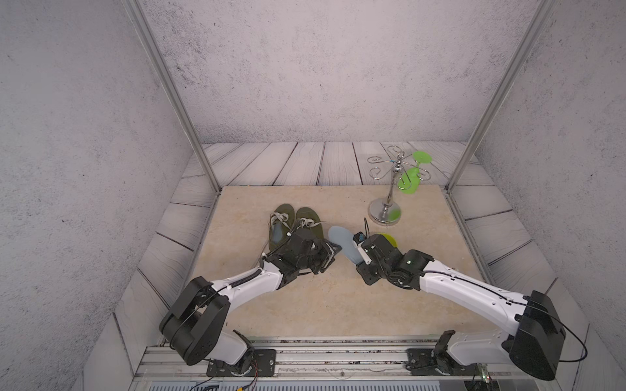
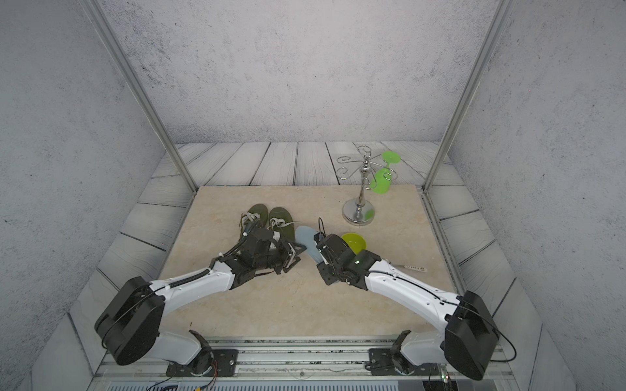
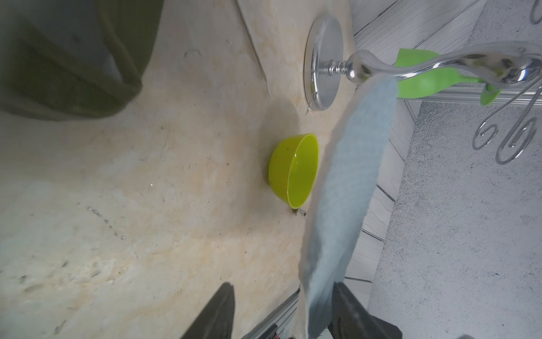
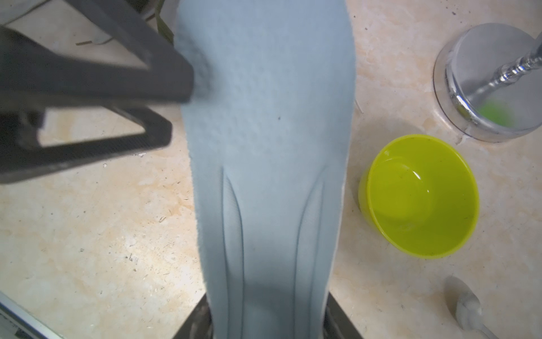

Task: Insert the insole into the shoe
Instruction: Pick up the insole from the center of the board, then pick up the shoe at the center of the board.

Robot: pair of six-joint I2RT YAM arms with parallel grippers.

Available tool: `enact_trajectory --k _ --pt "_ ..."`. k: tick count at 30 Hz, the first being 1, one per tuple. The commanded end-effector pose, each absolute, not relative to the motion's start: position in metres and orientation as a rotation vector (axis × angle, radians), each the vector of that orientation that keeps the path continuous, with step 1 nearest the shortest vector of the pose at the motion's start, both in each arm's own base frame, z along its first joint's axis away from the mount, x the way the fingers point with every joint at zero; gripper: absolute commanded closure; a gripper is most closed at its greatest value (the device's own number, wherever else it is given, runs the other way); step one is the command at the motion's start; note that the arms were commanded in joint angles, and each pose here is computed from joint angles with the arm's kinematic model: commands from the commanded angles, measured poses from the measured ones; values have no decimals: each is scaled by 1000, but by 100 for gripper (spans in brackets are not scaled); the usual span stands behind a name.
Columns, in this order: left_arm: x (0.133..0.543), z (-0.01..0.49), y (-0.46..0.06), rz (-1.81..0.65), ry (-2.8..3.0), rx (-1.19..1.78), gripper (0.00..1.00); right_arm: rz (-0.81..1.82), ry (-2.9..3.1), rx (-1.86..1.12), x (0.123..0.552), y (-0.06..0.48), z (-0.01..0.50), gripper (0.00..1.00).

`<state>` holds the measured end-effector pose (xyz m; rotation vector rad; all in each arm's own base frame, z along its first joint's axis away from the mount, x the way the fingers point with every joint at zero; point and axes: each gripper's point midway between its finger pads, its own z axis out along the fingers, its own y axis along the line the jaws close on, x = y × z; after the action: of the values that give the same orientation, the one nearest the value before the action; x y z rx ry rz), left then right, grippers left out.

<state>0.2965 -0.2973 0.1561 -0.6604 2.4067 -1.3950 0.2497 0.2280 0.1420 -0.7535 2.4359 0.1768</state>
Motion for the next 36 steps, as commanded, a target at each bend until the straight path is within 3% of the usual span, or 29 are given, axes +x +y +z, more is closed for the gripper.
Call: enact_trajectory --k 1,10,19,30,36 --pt "300 165 -272 -1240 2445 -521 44 174 2455 -733 247 219 152 51" --pt "327 202 -217 -585 2521 307 33 195 2516 -680 237 198 159 55" --pt "365 164 -216 -174 2533 1093 36 201 2536 -613 228 174 160 55" --pt "404 122 -208 103 2466 1446 44 222 2534 -619 238 170 168 56" --pt "419 105 -213 137 2416 1489 56 235 2535 -614 242 172 167 56"
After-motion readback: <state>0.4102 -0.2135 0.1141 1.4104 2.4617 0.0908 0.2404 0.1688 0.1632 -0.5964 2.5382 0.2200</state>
